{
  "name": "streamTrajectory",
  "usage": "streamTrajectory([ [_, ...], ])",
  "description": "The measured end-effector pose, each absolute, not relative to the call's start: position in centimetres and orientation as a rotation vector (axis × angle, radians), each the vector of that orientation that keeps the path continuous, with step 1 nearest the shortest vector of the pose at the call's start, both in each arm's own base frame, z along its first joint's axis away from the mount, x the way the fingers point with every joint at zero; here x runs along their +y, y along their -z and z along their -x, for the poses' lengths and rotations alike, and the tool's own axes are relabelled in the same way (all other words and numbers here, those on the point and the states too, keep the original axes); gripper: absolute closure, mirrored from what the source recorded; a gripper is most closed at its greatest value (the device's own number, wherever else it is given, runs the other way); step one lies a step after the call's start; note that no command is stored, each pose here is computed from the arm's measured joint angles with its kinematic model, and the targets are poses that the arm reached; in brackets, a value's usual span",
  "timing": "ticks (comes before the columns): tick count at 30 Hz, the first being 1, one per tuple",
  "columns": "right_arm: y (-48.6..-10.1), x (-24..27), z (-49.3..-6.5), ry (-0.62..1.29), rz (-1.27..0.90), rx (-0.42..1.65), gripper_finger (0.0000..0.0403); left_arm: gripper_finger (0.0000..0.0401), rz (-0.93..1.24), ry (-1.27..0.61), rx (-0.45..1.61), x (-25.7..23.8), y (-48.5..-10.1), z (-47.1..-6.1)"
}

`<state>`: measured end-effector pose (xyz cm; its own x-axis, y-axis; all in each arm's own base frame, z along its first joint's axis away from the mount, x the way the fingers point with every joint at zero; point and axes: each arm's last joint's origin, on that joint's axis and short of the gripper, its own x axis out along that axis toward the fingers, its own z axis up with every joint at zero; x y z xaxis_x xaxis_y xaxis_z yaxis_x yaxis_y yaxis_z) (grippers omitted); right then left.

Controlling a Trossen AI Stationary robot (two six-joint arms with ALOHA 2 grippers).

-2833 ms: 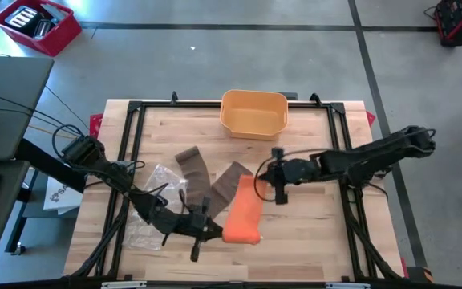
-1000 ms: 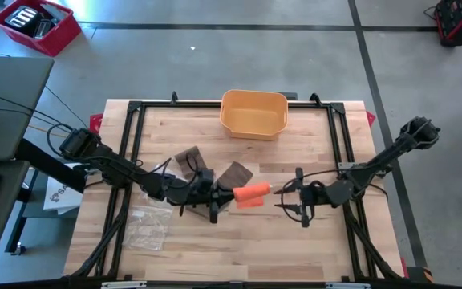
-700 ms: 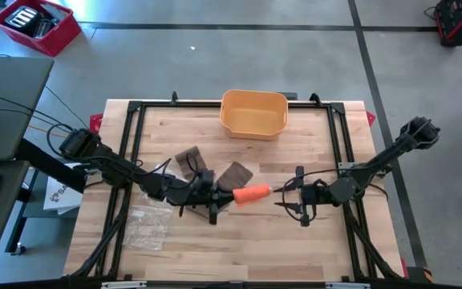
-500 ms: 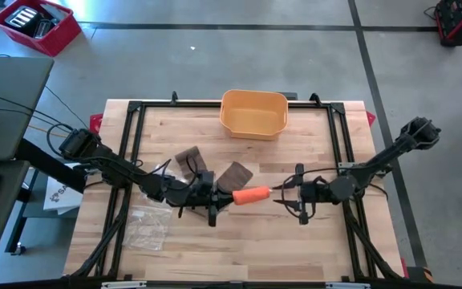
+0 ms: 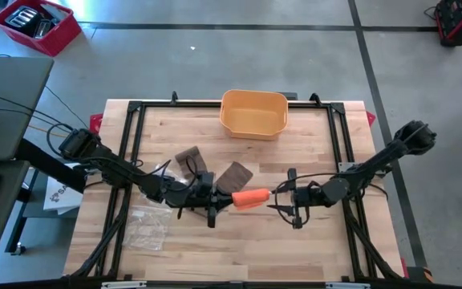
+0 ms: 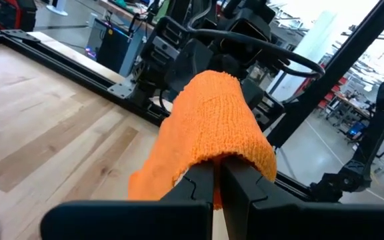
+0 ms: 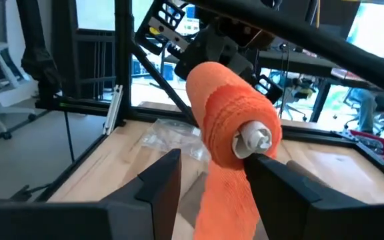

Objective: Roll bandage
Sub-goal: Roll the orange bandage

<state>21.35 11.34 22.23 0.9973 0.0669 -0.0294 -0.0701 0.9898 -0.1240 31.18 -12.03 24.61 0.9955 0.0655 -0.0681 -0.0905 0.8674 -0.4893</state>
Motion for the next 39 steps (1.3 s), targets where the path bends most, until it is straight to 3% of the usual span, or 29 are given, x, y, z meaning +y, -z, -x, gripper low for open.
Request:
streamTrajectory([
  [13,-23.3,11.7,-19.3,0.0,0.151,0.05,0.0238,0.04,0.537,-0.079,0.051,-12.4,-24.6,-31.0],
  [22,-22.8,11.4,-20.2,-0.13,0.136,0.055,0.0238,0.04,0.542,-0.065,0.054,-12.4,-24.6,-31.1],
  [39,-23.0,10.8,-21.5,-0.17,0.106,-0.024,0.0238,0.04,0.548,-0.06,0.039,-12.2,-24.8,-31.2],
])
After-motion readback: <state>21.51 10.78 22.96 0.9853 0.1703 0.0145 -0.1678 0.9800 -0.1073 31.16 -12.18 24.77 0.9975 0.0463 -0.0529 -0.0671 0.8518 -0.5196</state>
